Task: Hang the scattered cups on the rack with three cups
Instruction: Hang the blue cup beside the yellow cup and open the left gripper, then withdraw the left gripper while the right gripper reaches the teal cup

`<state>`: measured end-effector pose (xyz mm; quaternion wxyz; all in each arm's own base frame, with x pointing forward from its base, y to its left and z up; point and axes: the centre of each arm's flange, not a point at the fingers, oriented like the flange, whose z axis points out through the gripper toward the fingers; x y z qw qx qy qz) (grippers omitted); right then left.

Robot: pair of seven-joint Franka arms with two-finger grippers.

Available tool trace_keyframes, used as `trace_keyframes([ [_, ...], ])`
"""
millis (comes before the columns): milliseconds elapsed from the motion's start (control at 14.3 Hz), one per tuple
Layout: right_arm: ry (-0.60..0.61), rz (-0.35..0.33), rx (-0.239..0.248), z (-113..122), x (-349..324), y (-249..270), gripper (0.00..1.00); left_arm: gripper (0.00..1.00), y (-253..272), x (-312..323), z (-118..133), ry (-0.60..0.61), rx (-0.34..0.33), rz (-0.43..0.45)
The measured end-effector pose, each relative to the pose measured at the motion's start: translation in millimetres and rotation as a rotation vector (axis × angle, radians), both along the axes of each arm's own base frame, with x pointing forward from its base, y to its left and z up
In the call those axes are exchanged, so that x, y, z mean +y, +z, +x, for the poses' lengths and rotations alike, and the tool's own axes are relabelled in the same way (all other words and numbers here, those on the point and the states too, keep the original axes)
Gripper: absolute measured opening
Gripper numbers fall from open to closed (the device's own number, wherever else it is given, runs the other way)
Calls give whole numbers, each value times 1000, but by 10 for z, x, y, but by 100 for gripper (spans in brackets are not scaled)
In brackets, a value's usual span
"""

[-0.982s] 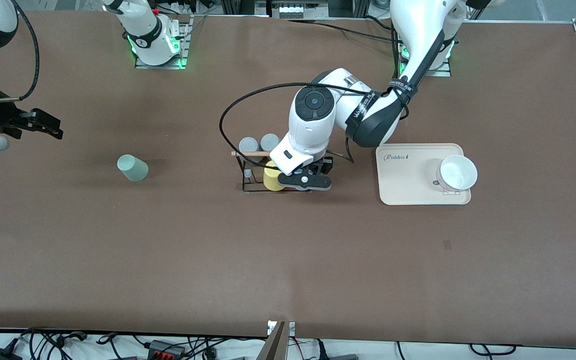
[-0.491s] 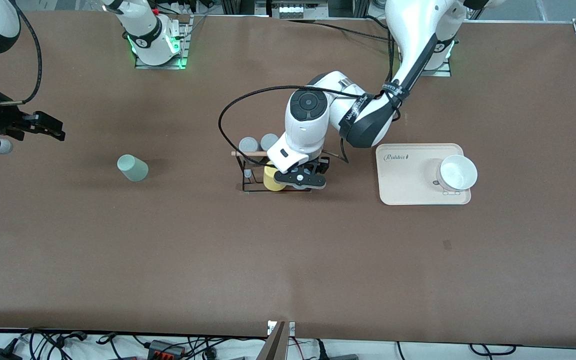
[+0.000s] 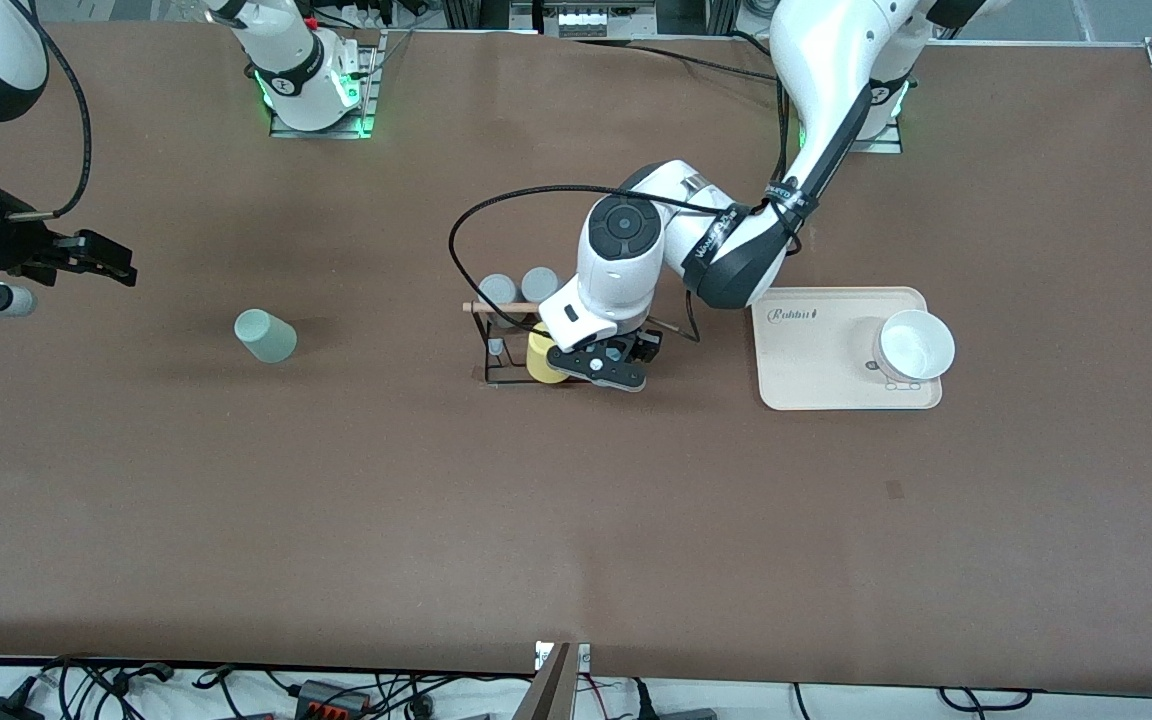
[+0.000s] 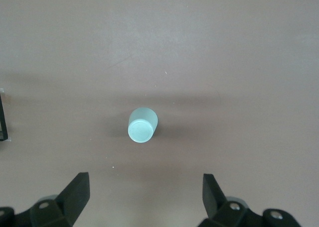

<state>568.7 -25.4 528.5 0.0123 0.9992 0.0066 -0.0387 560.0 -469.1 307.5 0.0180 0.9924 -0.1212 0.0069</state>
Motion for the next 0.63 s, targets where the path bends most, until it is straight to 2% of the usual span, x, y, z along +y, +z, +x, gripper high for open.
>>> trace_keyframes([
  [210, 7, 1, 12, 17, 15, -56, 100, 69, -68, 0, -1, -4, 6, 3],
  [631, 5, 7, 113, 25, 2, -355, 100, 69, -87, -14, -2, -14, -1, -4],
])
